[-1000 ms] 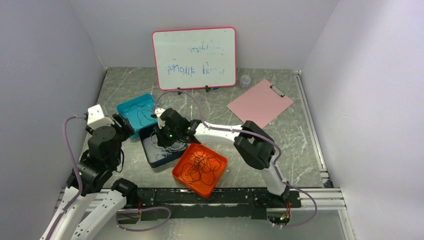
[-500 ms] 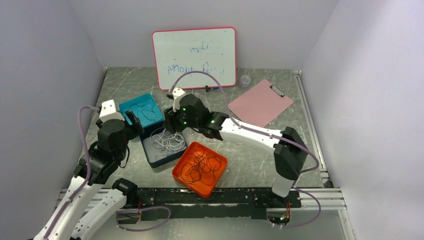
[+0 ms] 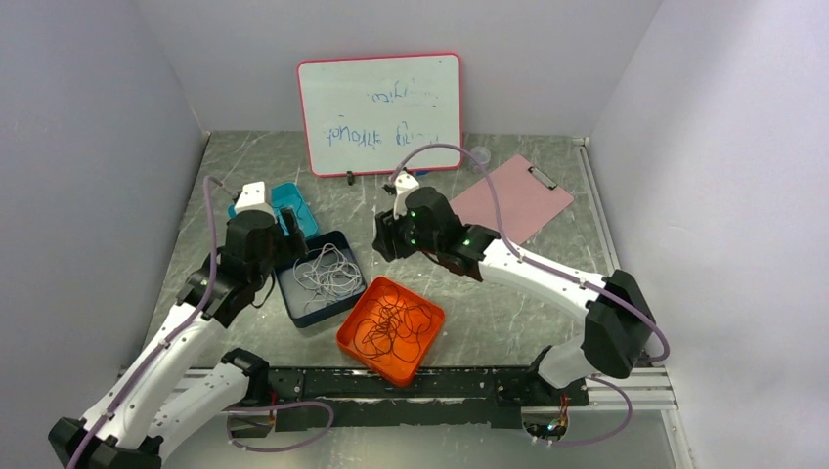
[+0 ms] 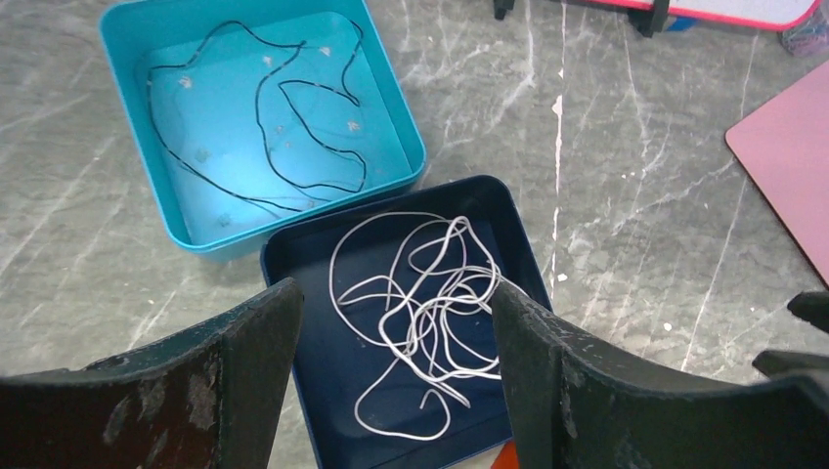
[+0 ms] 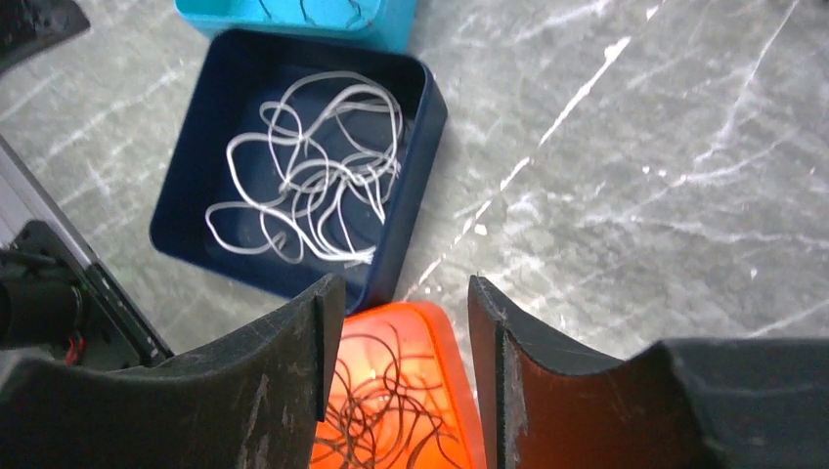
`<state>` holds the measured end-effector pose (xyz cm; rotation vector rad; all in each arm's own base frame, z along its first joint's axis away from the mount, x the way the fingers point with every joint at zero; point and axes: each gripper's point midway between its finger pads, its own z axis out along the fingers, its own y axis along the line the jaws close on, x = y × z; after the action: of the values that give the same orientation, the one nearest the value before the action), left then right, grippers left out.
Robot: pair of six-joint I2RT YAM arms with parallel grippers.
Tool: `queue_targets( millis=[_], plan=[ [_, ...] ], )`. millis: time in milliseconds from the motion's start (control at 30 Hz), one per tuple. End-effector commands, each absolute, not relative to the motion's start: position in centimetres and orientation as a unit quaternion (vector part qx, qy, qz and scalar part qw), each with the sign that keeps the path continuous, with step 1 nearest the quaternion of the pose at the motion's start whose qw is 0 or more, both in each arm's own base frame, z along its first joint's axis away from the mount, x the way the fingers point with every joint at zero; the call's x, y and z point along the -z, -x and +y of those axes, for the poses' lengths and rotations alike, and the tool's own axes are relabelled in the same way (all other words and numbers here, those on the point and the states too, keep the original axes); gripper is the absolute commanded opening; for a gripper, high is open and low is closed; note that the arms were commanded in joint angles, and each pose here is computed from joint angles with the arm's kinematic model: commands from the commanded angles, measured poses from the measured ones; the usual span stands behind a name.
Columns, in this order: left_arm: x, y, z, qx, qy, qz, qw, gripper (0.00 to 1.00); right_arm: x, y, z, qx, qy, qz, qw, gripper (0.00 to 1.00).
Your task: Untangle the cables
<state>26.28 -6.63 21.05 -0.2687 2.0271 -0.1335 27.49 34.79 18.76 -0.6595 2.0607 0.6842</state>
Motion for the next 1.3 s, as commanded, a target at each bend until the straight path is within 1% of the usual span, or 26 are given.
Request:
queue_targets(
  millis=[0, 167, 300, 467, 700, 833, 1033, 1267],
  plan=[
    [-20.8, -27.2, -8.4, 0.094, 0.111, 0.846, 0.513, 0.76, -16.4, -25.9, 32.5, -0.251, 0.265, 0.843, 0.394, 0.54],
    [-20.3, -27.5, -8.8, 0.096, 0.109, 0.852, 0.502, 0.78, -14.6, -24.2, 30.1, -0.247, 0.239, 0.856, 0.387, 0.59],
    [-20.3, -27.4, -8.6, 0.093, 0.110, 0.852, 0.504, 0.78, -12.9, -22.7, 28.7, -0.237, 0.245, 0.868, 0.360, 0.62],
    [-20.3, -27.2, -8.3, 0.091, 0.115, 0.850, 0.506, 0.78, -11.4, -21.2, 27.3, -0.225, 0.249, 0.882, 0.332, 0.69],
    [-20.3, -27.0, -8.1, 0.087, 0.116, 0.849, 0.508, 0.79, -9.4, -19.4, 26.0, -0.219, 0.251, 0.895, 0.296, 0.73],
    [-20.1, -27.0, -7.8, 0.082, 0.117, 0.848, 0.511, 0.79, -7.7, -18.4, 25.2, -0.206, 0.254, 0.908, 0.263, 0.73],
    [-20.0, -27.2, -8.1, 0.086, 0.116, 0.848, 0.511, 0.78, -6.0, -18.9, 24.7, -0.173, 0.237, 0.923, 0.249, 0.72],
    [-20.4, -27.2, -7.8, 0.079, 0.114, 0.846, 0.515, 0.78, -3.5, -21.2, 23.3, -0.118, 0.189, 0.945, 0.240, 0.63]
  ],
)
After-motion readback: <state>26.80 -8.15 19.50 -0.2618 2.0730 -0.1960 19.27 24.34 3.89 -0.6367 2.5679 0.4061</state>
